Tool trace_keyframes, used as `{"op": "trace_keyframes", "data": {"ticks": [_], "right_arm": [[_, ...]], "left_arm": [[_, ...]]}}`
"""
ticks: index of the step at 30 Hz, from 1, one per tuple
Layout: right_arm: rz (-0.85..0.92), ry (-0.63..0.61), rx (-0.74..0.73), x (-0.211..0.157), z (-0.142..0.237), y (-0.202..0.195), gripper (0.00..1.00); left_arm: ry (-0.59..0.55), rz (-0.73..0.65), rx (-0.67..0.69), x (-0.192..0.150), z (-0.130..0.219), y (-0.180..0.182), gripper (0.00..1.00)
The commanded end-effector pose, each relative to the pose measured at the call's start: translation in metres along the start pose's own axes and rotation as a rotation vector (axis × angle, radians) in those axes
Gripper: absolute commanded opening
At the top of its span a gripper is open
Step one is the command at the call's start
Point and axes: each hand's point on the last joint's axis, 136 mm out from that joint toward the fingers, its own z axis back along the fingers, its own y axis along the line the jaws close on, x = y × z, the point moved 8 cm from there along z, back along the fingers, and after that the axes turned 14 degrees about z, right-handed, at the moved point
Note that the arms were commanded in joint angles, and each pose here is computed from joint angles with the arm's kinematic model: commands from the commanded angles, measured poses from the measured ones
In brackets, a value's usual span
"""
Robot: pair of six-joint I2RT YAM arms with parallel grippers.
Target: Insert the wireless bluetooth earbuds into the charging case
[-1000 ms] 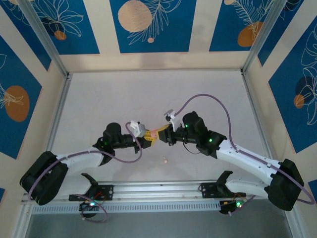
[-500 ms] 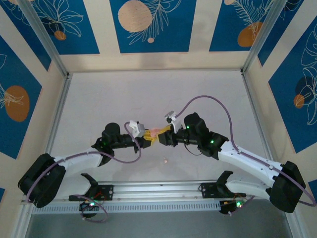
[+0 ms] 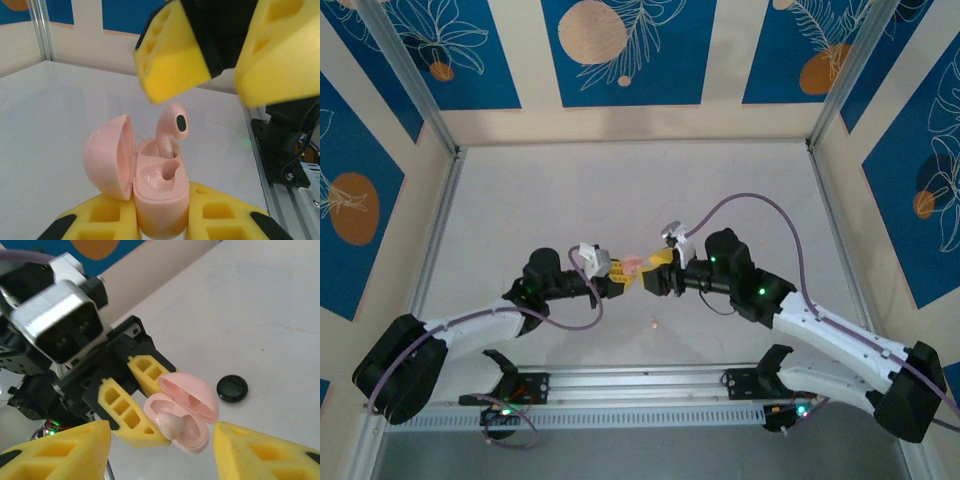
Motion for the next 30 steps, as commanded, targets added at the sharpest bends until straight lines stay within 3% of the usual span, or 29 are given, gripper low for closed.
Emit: {"op": "trace_keyframes", "data": {"ticks": [1,6,15,30], "right_arm": [[-0.011,-0.034,0.012,0.008,0.009,0.002,0.56],[-0.045,-0.029,0.018,0.008,0.009,-0.001,0.52],[-0.08,0.014,0.067,0.012,-0.005,-0.006,0.33],[-0.122,0.078,0.078,0.002,-0.021,-0.015,0.2]], "left_arm": [[-0.003,-0.017,-0.008,0.0,0.001,-0.003,0.2],[-0.003,-0.018,-0.01,0.001,0.001,-0.003,0.2],[-0.002,-0.017,-0.009,0.001,0.001,-0.003,0.2],[0.001,-0.02,-0.012,0.004,0.001,-0.004,0.2]]}}
